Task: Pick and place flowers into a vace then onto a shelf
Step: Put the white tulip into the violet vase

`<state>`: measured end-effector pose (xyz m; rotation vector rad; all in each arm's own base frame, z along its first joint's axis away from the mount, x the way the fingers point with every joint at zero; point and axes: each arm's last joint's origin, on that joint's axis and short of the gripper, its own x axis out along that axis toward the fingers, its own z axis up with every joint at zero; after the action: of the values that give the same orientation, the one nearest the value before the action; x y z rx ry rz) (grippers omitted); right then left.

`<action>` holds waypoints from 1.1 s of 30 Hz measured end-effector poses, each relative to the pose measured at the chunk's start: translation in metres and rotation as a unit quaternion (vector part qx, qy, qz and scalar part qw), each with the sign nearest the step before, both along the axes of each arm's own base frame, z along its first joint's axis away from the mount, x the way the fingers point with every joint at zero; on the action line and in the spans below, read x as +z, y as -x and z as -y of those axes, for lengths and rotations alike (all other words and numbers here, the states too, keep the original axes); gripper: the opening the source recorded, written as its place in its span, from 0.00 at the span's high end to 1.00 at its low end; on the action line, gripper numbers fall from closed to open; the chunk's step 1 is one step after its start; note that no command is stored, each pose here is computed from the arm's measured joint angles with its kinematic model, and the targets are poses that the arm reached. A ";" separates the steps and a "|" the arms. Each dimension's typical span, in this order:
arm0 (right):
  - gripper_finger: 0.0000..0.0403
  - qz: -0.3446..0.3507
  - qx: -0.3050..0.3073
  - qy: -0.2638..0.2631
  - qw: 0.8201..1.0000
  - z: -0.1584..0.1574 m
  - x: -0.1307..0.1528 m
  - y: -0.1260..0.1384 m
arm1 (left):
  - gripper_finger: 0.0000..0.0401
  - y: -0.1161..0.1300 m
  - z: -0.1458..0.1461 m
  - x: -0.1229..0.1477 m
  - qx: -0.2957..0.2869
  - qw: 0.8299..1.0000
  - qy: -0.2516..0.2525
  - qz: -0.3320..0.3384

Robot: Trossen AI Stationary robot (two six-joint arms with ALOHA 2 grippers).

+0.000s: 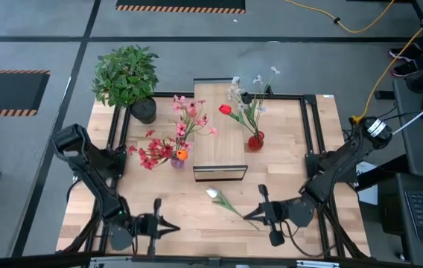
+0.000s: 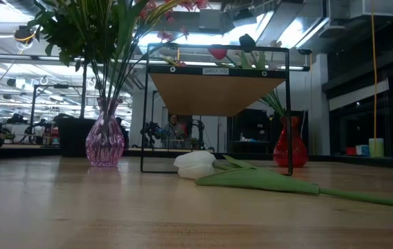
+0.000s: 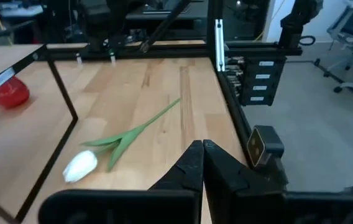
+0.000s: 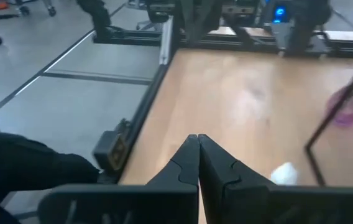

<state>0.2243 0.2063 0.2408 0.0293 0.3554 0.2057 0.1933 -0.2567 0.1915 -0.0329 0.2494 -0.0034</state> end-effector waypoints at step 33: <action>1.00 -0.203 -0.097 0.032 0.974 -0.067 -0.034 -0.025 | 0.99 -0.006 0.045 -0.004 0.003 1.000 -0.003 0.011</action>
<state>0.2492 0.2733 0.2072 0.0425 0.7625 -0.0086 0.1992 -0.3021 0.1879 -0.0278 0.2274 0.0025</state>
